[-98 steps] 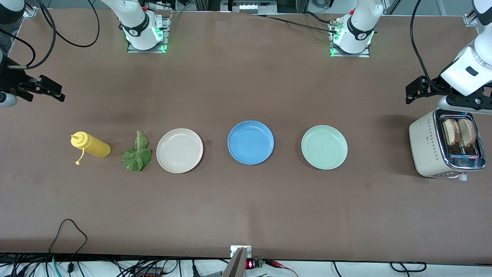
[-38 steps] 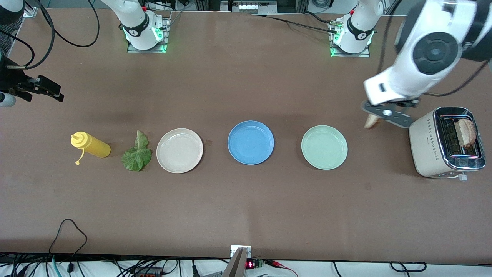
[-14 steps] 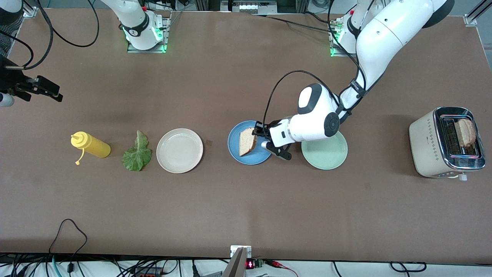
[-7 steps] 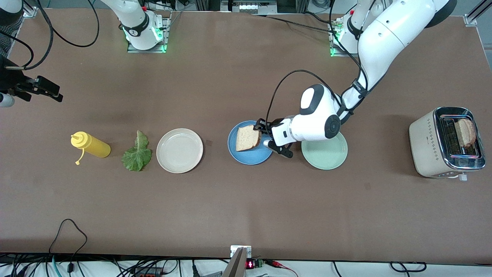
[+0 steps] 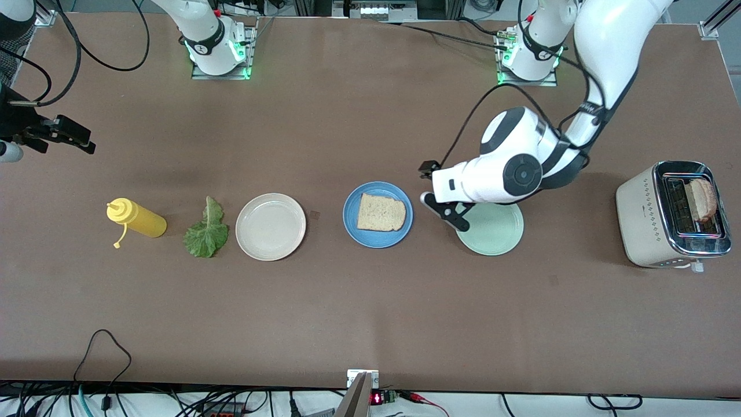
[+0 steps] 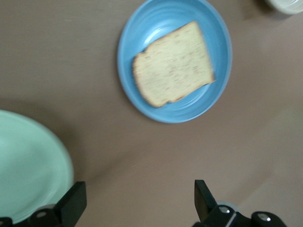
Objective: Make sandwich in blue plate with both arms
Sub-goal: 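Lower the bread onto the blue plate and open the left gripper, then raise the left gripper toward the toaster while the right gripper reaches the lettuce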
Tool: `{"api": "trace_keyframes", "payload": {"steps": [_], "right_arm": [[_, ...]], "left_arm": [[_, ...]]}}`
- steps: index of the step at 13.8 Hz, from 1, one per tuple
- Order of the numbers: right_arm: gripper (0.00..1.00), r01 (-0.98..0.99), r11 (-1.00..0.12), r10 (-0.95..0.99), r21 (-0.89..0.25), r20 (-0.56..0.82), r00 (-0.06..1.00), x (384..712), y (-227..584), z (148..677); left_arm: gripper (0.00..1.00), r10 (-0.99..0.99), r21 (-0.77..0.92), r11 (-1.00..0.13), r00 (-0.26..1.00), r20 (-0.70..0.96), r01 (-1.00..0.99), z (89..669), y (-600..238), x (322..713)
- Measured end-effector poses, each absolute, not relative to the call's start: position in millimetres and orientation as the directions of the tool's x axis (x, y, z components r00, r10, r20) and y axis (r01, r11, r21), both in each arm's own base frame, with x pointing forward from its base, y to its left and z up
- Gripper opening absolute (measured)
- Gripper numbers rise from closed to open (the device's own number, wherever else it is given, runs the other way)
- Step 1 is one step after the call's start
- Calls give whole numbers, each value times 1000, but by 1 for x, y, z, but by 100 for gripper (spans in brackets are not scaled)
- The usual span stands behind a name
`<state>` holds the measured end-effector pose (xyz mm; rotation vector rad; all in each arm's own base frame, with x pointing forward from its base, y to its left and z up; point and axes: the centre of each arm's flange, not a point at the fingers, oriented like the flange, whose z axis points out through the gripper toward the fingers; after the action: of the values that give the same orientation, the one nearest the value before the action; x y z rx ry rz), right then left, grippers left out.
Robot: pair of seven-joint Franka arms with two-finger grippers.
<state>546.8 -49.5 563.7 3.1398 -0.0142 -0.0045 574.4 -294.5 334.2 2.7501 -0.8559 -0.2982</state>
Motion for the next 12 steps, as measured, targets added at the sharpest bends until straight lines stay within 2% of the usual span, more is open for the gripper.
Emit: {"api": "trace_keyframes", "payload": {"steps": [2,5,9,12], "right_arm": [[100,-9,-1000,-9,2,-5,1000,547,-49,562],[100,6,-1000,6,4,-13,1000,555,-41,551],[100,82,-997,81,10,-66,994,577,9,507],[100,110,-994,108,20,-90,990,595,46,463]], "left_arm": [[100,-609,120,-793,783,-127,-598,363,-275,580],[100,-552,-73,-823,824,-124,-563,425,-253,589],[100,-393,-150,-907,919,-30,-393,533,-225,598],[100,-175,-129,-976,984,-15,-175,572,-207,596]]}}
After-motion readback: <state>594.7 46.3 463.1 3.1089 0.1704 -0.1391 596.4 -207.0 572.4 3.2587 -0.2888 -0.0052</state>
